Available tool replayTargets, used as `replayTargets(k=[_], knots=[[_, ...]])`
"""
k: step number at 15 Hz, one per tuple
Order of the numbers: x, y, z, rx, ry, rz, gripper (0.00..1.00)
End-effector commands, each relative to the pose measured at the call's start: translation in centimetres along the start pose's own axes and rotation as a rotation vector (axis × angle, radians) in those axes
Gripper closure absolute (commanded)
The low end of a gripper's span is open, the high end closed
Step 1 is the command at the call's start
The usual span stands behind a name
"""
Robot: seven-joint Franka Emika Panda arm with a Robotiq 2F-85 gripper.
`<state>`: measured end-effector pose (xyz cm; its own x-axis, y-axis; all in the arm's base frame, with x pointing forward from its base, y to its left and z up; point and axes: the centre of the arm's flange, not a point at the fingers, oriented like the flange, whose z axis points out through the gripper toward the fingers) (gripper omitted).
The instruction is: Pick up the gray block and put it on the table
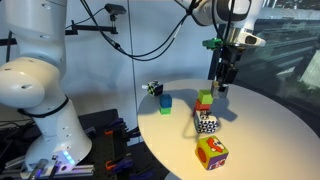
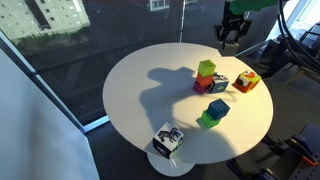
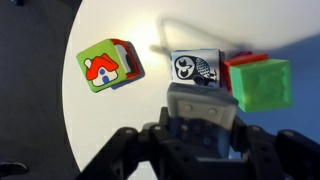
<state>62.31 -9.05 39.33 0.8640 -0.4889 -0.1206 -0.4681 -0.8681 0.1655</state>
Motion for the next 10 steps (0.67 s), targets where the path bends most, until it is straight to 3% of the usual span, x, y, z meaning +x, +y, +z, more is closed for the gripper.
replayTargets(k=[1, 10], knots=[[1.9, 0.9, 0.8, -0.02, -0.02, 0.035, 0.72], [3.8, 3.5, 6.0, -0.057, -0.089, 0.082, 0.72]])
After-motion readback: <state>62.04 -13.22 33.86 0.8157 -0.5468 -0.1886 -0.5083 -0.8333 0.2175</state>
